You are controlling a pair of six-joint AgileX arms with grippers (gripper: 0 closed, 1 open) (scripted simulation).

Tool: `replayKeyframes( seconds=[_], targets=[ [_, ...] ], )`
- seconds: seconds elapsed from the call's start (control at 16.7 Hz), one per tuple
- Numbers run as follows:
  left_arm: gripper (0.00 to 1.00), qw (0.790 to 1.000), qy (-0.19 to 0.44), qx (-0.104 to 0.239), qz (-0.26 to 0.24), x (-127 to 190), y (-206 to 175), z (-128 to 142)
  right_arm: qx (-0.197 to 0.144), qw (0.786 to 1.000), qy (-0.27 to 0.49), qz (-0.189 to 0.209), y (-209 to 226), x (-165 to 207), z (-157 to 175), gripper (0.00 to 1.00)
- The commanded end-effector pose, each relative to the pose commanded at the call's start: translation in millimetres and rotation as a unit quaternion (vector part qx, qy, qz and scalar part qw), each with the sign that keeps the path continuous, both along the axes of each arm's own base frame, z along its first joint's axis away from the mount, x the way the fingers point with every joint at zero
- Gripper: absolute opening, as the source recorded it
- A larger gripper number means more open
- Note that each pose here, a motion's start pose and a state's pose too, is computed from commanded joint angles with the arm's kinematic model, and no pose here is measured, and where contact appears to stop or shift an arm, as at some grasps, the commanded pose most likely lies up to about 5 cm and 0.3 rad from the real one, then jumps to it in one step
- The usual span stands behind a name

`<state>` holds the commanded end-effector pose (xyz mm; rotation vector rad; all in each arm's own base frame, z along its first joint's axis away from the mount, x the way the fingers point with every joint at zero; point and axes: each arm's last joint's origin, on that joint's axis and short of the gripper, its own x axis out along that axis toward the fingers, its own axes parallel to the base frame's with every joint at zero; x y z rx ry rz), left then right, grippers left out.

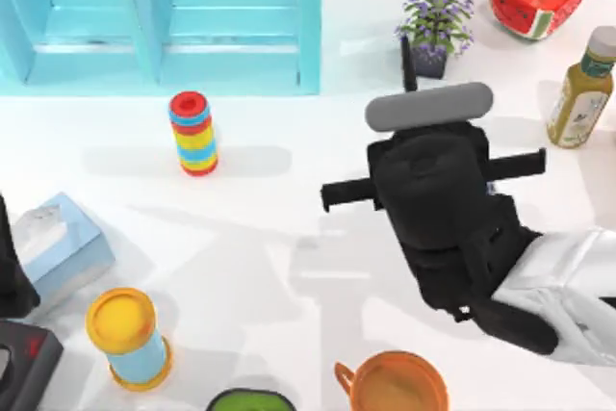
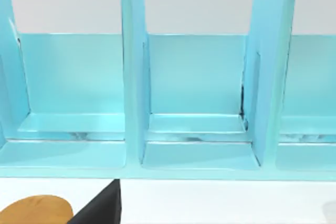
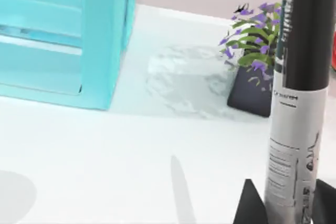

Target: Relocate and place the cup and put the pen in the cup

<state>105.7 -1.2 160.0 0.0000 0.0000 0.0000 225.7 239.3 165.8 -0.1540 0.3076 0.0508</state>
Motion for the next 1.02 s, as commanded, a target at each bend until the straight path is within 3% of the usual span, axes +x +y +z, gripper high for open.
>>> replayKeyframes(
  seconds=[0.42, 0.6, 1.02],
  targets=[
    [1.00, 1.000, 0.000, 0.000, 0.000, 0, 0, 0, 0.059, 0.984, -0.155, -0.064, -42, -41, 24, 0.00],
    [1.00, 1.000, 0.000, 0.000, 0.000, 0, 0, 0, 0.077, 0.978, -0.177, -0.076, -50, -48, 30, 0.00],
    [1.00, 1.000, 0.000, 0.000, 0.000, 0, 0, 0, 0.079, 0.978, -0.179, -0.079, -50, -42, 29, 0.00]
  ],
)
